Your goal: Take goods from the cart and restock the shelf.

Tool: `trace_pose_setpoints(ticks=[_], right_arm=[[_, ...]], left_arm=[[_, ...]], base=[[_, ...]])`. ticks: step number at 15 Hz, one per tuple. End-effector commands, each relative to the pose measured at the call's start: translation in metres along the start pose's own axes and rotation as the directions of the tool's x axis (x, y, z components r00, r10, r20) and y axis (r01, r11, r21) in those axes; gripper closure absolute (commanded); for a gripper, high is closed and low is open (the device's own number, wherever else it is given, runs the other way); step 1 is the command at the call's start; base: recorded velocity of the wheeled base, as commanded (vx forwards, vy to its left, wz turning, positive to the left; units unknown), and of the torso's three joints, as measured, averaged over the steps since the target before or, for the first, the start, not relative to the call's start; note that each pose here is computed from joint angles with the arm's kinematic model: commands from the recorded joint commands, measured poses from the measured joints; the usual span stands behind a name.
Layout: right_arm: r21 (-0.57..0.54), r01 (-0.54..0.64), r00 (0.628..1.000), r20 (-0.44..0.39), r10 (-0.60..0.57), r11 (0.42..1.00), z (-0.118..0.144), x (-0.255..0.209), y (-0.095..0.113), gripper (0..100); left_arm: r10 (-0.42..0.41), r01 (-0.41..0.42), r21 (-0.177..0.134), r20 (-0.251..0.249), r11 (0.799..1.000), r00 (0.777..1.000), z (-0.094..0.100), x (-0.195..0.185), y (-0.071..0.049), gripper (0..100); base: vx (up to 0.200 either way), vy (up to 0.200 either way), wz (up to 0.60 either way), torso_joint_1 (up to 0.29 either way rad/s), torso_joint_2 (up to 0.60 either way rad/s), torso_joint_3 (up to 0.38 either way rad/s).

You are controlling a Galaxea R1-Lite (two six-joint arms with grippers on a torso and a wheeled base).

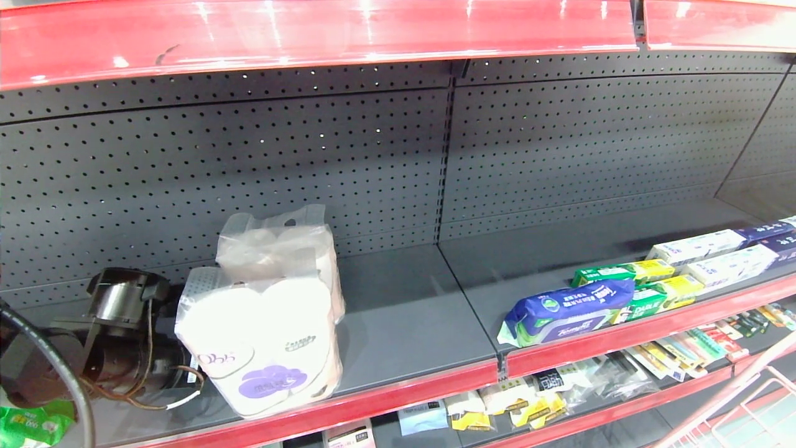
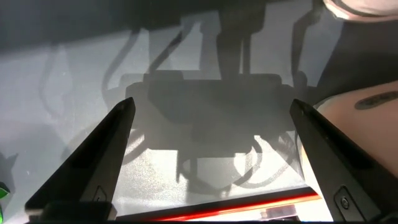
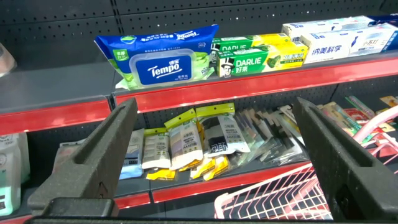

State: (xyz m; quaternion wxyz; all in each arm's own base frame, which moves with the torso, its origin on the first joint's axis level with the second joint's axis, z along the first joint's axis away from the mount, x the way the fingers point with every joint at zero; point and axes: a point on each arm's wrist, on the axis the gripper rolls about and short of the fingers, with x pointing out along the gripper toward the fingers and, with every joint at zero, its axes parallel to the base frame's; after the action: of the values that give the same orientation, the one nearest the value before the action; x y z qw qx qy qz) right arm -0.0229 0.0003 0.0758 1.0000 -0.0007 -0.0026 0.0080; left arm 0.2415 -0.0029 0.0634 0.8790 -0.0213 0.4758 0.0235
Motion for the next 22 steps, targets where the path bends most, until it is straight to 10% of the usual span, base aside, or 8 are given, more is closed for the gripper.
trace_pose_setpoints(ticks=[1, 5, 14, 19, 22], right_arm=[[0.0, -0.001, 1.0, -0.001, 0.001, 1.0, 0.0, 0.0, 0.0, 0], [0.0, 0.001, 1.0, -0.001, -0.001, 1.0, 0.0, 0.0, 0.0, 0], [0.0, -0.001, 1.0, -0.001, 0.001, 1.0, 0.0, 0.0, 0.0, 0], [0.0, -0.001, 1.0, -0.001, 0.001, 1.0, 0.0, 0.0, 0.0, 0], [0.0, -0.001, 1.0, -0.001, 0.001, 1.0, 0.0, 0.0, 0.0, 0]], left_arm=[[0.015, -0.014, -0.016, 0.044, 1.0, 0.999, 0.004, -0.01, 0.006, 0], [0.084, -0.101, 0.081, 0.196, 0.992, 0.977, 0.006, -0.053, 0.031, 0], [0.073, -0.133, 0.083, 0.506, 0.988, 0.859, -0.027, -0.14, 0.027, 0], [0.052, -0.129, 0.09, 0.587, 0.988, 0.808, -0.061, -0.174, 0.023, 0], [-0.011, -0.092, 0.114, 0.683, 0.989, 0.73, -0.093, -0.194, 0.018, 0]], base=[[0.0, 0.0, 0.0, 0.0, 0.0, 0.0], [0.0, 0.0, 0.0, 0.0, 0.0, 0.0], [0.0, 0.0, 0.0, 0.0, 0.0, 0.0], [0.0, 0.0, 0.0, 0.0, 0.0, 0.0], [0.0, 0.0, 0.0, 0.0, 0.0, 0.0]])
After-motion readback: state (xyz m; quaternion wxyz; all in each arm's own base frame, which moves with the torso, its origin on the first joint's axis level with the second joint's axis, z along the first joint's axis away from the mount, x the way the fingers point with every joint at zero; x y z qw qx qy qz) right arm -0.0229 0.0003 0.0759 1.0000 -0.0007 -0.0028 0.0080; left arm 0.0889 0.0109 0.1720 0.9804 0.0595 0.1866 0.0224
